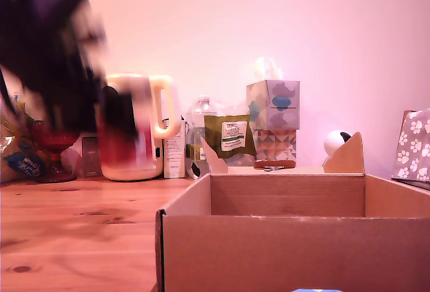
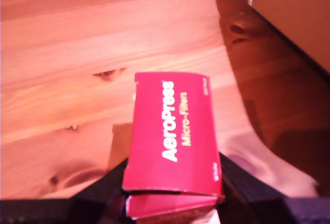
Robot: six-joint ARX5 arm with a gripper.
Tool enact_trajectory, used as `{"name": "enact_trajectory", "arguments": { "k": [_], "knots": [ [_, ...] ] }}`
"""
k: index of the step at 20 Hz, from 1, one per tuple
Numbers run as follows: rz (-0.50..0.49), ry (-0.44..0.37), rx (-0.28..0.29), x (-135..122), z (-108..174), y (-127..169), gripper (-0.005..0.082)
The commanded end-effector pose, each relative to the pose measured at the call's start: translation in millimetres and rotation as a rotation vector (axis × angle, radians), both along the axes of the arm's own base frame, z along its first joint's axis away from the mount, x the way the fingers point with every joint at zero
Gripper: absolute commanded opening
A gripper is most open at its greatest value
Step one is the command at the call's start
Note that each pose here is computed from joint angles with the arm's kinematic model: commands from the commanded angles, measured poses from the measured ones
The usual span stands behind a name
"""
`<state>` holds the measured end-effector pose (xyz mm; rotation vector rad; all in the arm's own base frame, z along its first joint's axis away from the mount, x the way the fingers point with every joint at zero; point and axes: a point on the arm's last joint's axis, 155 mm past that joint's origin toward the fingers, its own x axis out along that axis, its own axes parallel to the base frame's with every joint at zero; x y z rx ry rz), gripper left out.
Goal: Pick the red carton of coffee filters and place it in the cardboard box
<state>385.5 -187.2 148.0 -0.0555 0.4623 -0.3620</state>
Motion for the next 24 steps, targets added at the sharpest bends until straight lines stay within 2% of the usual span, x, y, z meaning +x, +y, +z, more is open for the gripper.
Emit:
{"name": "enact_trajectory", "arguments": {
  "k": [1, 3, 6, 9, 14, 18, 24],
  "knots": [
    [-0.012, -0.010, 0.001, -8, 10, 1, 0.0248],
    [-0.024, -0.017, -0.009, -18, 24, 4, 0.0248],
    [-0.093, 0.028, 0.003, -31, 17, -3, 0.0248],
    [-0.265, 0.051, -0.042, -53, 17, -39, 0.0248],
    [-0.452, -0.046, -0.081, -85, 39, -99, 0.0248],
    [-0.543, -0.093, -0.112, -102, 43, -135, 0.0248],
    [-0.626, -0.065, -0.111, -121, 20, -169, 0.0248]
  ]
}}
